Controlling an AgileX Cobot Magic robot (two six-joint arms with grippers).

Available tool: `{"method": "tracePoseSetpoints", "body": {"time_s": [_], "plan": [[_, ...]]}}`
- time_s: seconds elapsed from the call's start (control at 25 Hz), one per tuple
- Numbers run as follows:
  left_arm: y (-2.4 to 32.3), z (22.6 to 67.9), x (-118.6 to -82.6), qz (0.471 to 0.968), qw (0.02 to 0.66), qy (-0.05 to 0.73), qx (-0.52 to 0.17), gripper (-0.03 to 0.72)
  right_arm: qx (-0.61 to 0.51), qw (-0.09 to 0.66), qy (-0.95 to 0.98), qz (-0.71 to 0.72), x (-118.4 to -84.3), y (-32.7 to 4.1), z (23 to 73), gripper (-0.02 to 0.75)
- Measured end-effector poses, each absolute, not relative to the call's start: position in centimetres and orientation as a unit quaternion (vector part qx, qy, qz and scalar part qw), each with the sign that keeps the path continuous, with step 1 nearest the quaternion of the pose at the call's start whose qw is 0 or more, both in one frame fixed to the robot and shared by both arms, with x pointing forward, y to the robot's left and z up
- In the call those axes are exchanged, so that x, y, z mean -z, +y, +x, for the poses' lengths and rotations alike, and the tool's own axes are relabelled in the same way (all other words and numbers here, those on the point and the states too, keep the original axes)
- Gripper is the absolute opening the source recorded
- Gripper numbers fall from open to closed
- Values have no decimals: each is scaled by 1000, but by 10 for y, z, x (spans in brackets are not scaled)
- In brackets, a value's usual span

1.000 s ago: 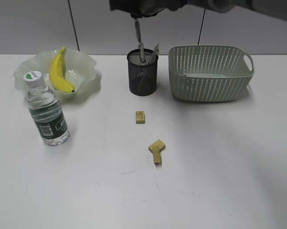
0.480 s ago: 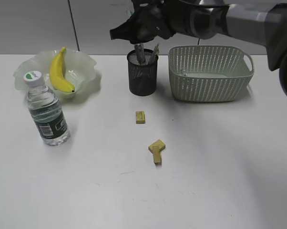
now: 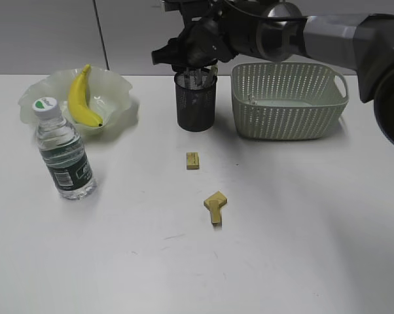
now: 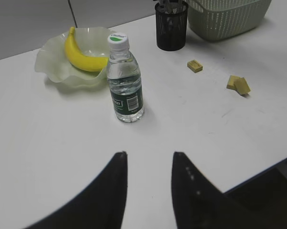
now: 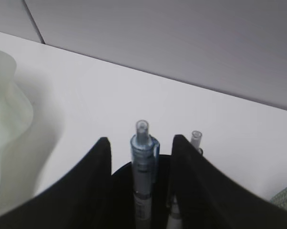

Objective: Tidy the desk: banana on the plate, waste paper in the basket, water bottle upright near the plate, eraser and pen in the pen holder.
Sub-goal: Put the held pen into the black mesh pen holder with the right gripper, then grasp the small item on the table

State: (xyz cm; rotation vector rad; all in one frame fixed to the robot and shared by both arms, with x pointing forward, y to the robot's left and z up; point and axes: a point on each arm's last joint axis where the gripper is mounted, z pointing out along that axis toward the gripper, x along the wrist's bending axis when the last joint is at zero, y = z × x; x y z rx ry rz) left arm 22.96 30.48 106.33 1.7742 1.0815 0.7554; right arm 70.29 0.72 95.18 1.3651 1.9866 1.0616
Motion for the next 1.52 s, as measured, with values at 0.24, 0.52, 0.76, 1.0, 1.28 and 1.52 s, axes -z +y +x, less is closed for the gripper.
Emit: {"method": "tracePoseSetpoints", "body": {"time_s": [0.24,0.52,0.76,1.0,1.28,1.52], "plan": [[305,230,-1063,717,449,437,-305,238,-357,244,727,534,-962,0,698,429],[305,230,-1063,717,449,437,-305,238,-291,225,720,589,-1015,-21,675,421],[305,230,-1063,717,449,437,-305,238,-226,190,768,568,-1056,-36,646,371],[305,230,-1063,717,449,437,-305,238,-156,185,797,553,-1082,-55,623,367],[305,230,-1063,717,449,437,-305,238,-155,160,819,528,-1106,-77,582,363],[305,230,-1063,717,449,437,-305,238,-127,147,831,522,-1112,-120,519,363]]}}
